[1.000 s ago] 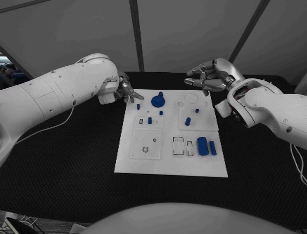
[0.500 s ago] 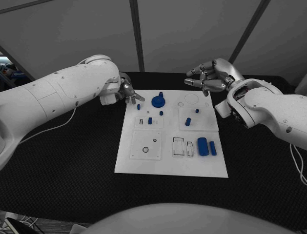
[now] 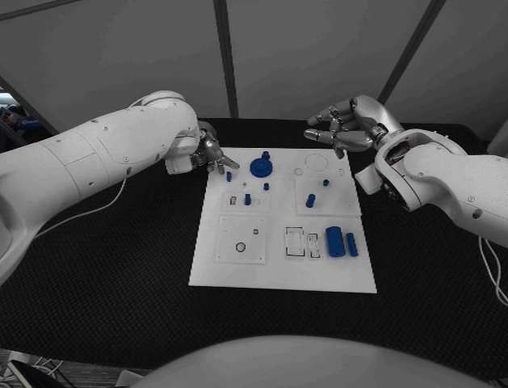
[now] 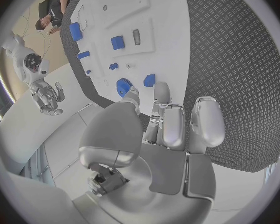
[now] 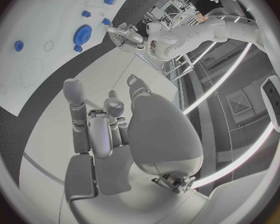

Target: Assemble the parts on the task board

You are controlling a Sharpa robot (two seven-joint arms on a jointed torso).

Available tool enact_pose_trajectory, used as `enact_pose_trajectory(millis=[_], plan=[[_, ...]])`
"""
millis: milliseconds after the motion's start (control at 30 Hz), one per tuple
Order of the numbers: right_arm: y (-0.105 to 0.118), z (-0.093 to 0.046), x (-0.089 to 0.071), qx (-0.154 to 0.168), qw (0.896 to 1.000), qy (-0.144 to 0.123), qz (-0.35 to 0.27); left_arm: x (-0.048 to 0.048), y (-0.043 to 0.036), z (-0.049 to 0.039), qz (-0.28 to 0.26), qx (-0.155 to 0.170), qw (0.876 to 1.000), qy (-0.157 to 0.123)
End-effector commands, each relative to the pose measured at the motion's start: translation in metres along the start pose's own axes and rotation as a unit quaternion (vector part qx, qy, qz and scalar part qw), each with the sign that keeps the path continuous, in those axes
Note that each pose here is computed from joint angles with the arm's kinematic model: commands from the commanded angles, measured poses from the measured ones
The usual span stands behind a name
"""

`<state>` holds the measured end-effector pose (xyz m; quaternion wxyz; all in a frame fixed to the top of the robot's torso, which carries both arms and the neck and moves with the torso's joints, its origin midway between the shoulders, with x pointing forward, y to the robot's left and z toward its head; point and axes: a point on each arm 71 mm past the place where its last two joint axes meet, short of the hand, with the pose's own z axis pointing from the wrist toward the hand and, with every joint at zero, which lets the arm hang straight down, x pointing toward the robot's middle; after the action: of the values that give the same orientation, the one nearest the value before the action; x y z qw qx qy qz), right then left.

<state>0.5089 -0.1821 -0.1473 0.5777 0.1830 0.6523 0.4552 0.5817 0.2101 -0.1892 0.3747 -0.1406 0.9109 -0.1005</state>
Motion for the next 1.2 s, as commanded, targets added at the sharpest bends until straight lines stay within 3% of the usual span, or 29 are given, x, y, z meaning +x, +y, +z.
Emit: enact_pose_trajectory(millis=[33, 1200], plan=[[0.0018, 0.0003, 0.0003, -0.004, 1.000, 0.003, 0.000, 0.0008, -0.0017, 0.0000, 0.005, 0.006, 1.000, 0.009], [0.0021, 0.0004, 0.0008, -0.004, 1.000, 0.004, 0.000, 0.0064, -0.0017, 0.0044, 0.007, 0.004, 1.000, 0.021]])
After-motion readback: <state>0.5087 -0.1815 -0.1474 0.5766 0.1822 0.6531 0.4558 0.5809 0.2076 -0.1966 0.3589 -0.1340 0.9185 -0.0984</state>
